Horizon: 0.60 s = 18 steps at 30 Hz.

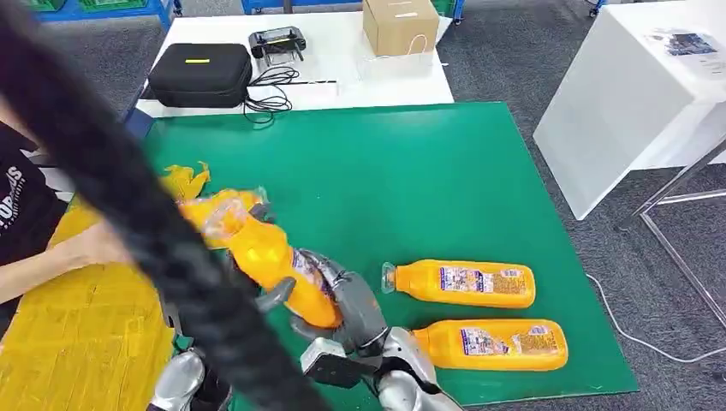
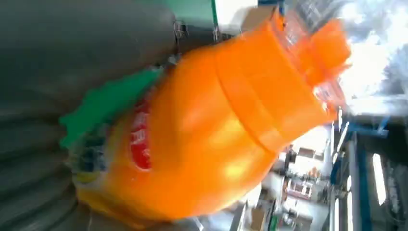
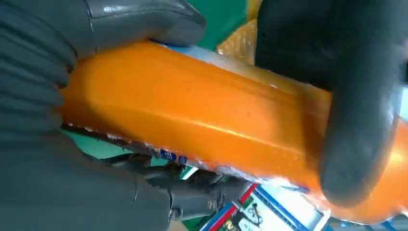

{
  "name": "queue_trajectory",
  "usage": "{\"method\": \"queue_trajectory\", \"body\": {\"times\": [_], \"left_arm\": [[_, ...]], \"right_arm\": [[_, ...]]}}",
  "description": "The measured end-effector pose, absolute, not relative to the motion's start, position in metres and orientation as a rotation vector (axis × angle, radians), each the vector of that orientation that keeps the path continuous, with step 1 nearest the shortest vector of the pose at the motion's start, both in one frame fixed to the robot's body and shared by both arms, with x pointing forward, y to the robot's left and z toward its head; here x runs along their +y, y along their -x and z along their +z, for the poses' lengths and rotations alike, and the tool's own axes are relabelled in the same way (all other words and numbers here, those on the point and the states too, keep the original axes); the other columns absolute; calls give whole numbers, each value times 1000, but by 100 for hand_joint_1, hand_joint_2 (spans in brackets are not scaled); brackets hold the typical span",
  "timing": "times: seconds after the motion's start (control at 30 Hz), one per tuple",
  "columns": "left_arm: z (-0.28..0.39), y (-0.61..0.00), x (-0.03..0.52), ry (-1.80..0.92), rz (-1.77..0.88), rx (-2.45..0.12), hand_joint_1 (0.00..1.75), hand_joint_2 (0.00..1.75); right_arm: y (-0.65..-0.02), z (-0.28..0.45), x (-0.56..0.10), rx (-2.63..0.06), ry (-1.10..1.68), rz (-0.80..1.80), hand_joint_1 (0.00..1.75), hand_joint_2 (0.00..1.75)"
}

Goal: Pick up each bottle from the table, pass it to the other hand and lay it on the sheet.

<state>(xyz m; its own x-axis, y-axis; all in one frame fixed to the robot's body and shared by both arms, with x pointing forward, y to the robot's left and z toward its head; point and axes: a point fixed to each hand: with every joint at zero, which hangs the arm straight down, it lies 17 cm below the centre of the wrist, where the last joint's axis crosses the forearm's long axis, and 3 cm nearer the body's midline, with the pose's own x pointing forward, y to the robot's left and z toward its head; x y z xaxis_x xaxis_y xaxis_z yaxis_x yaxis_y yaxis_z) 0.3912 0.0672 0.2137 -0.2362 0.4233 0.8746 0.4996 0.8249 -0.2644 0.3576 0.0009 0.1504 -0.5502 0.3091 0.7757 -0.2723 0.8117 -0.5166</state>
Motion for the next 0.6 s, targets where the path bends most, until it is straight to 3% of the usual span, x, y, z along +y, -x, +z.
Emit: {"method": "queue_trajectory", "body": {"times": [0.33, 0.37, 0.4, 0.6], "left_arm": [[206, -391, 67, 721, -92, -1837, 0, 175], [205, -391, 67, 721, -93, -1834, 59, 175], [204, -391, 67, 723, -92, -1831, 175, 175], [203, -391, 67, 732, -93, -1826, 175, 175]], "right_arm": [[-362, 140, 6, -2012, 79, 841, 175, 175], [-362, 139, 7, -2012, 81, 847, 175, 175], [-362, 138, 8, -2011, 82, 853, 175, 175], [-364, 134, 8, -2004, 92, 863, 175, 175]]}}
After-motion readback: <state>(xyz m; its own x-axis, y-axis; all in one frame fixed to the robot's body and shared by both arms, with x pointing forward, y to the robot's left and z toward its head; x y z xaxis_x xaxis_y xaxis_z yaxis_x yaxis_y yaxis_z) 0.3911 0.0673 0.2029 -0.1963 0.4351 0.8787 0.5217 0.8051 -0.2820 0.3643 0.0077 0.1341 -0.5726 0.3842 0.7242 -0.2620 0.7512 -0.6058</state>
